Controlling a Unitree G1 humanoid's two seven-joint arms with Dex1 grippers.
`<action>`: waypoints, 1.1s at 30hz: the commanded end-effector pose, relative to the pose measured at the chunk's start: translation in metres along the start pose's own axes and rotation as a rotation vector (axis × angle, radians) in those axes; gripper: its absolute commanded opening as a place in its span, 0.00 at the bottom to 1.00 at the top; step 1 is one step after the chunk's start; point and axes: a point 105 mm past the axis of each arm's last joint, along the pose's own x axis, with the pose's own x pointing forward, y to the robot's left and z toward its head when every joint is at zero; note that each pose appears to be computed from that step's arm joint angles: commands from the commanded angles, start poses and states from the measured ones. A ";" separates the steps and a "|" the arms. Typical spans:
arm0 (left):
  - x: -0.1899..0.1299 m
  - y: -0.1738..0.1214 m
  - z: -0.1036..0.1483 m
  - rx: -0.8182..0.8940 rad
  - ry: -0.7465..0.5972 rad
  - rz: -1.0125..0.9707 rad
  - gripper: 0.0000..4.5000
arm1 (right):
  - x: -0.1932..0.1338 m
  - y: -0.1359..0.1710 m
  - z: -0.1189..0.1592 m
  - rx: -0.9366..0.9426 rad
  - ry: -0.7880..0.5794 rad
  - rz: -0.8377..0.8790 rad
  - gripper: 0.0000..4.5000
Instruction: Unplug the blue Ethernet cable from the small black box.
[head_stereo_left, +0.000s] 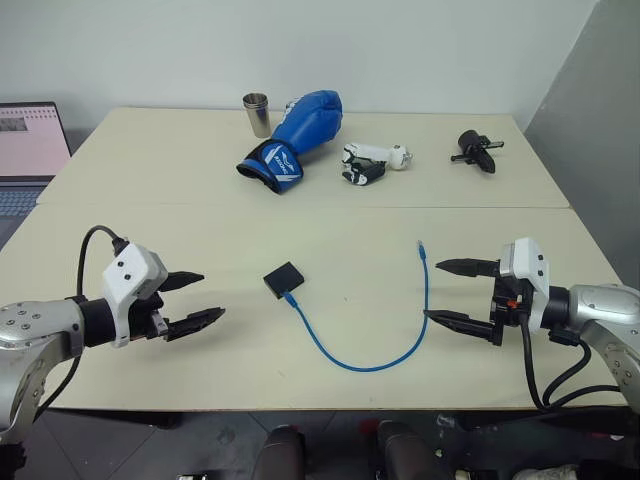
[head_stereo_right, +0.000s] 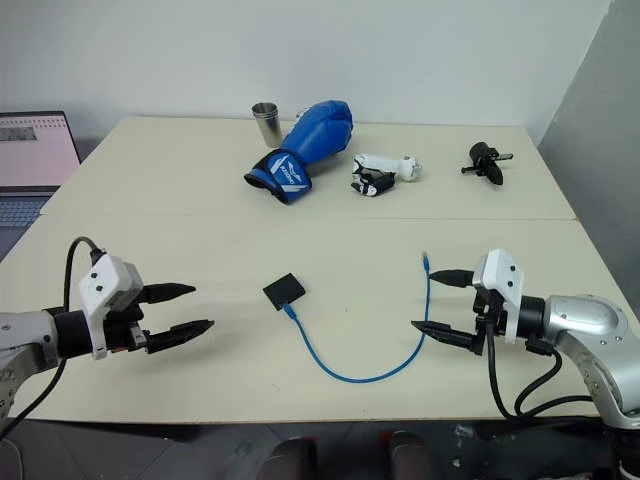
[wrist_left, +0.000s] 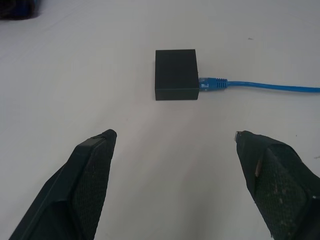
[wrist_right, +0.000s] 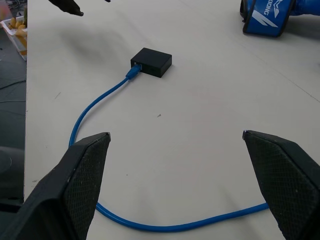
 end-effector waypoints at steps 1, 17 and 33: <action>-0.006 0.003 0.014 0.042 -0.041 0.013 0.90 | -0.003 -0.002 0.011 -0.055 -0.016 -0.006 1.00; -0.006 0.000 -0.004 0.050 0.001 0.016 0.90 | 0.005 0.007 0.011 -0.060 -0.014 0.036 1.00; -0.017 -0.011 -0.023 0.079 0.052 -0.199 0.90 | 0.132 0.036 -0.010 -0.070 0.024 0.105 1.00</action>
